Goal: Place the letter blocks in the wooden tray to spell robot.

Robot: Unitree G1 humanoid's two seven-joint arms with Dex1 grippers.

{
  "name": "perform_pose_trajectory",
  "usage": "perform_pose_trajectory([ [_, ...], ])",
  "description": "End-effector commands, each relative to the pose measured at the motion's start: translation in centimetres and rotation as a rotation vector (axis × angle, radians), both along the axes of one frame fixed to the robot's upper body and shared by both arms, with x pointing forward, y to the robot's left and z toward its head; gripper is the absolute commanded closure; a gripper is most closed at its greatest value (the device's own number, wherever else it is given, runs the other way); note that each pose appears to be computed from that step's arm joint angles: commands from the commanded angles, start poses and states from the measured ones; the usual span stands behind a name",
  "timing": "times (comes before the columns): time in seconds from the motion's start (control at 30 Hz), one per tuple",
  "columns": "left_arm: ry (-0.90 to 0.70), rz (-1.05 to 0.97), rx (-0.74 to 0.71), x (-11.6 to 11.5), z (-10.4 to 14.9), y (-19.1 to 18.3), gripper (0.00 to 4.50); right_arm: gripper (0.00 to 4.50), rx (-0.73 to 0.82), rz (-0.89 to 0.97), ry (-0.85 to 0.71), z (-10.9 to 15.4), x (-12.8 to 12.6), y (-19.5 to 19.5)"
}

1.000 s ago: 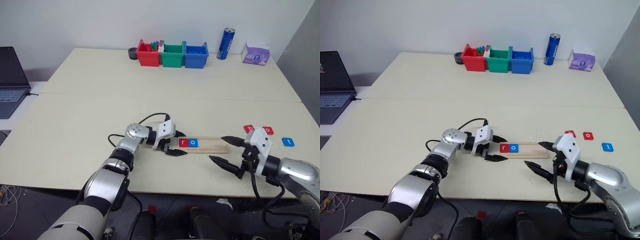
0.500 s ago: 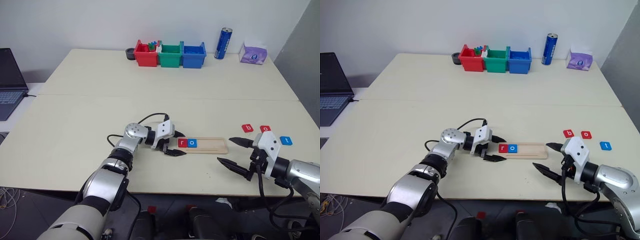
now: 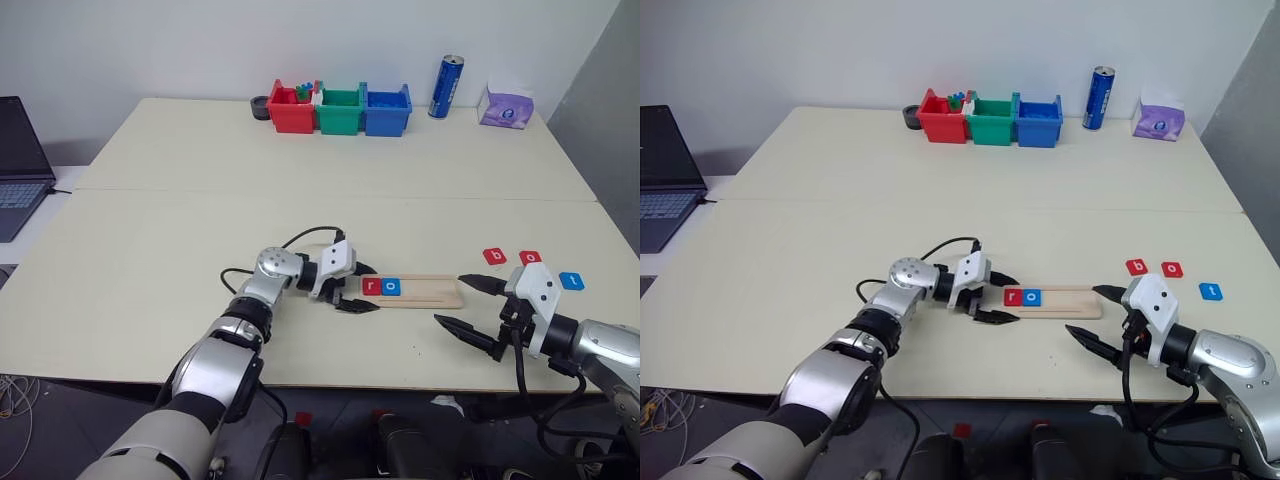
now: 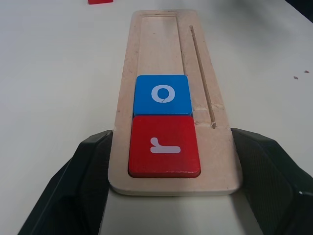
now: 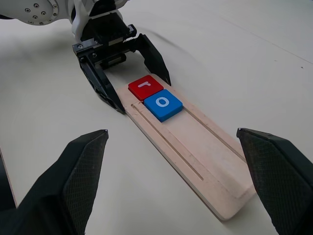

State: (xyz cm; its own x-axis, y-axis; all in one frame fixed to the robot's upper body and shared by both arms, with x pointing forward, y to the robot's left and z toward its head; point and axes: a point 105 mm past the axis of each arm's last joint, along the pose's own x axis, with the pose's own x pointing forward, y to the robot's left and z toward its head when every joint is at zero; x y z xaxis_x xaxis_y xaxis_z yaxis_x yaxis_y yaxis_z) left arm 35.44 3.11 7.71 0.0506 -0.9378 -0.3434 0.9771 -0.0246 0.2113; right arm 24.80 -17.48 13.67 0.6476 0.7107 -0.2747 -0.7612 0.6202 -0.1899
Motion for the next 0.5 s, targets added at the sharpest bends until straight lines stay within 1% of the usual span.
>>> perform_pose_trajectory([
  [0.03,-0.028,0.000,0.006,0.4,0.8,-0.1,0.77,0.00,0.012,0.018,-0.042,0.8,-0.1,0.4],
  [0.07,-0.029,0.004,0.008,0.5,0.7,0.0,0.39,0.00,0.013,0.019,-0.042,0.8,-0.1,0.5],
  [0.1,-0.028,0.008,0.010,0.5,0.7,0.1,0.15,0.00,0.014,0.019,-0.042,0.8,-0.1,0.5],
  [0.13,-0.027,0.010,0.011,0.5,0.7,0.1,0.07,0.00,0.015,0.019,-0.042,0.8,-0.1,0.5],
  [0.33,-0.031,0.007,0.010,0.4,0.8,0.6,0.07,0.00,0.018,0.019,-0.043,0.8,0.0,0.7],
  [0.43,-0.044,0.002,0.007,0.3,1.1,1.6,0.07,0.00,0.018,0.011,-0.044,0.8,0.0,0.6],
  [0.5,-0.050,0.009,-0.012,0.2,1.7,2.8,0.07,0.00,0.020,-0.004,-0.043,0.8,-0.2,0.5],
])
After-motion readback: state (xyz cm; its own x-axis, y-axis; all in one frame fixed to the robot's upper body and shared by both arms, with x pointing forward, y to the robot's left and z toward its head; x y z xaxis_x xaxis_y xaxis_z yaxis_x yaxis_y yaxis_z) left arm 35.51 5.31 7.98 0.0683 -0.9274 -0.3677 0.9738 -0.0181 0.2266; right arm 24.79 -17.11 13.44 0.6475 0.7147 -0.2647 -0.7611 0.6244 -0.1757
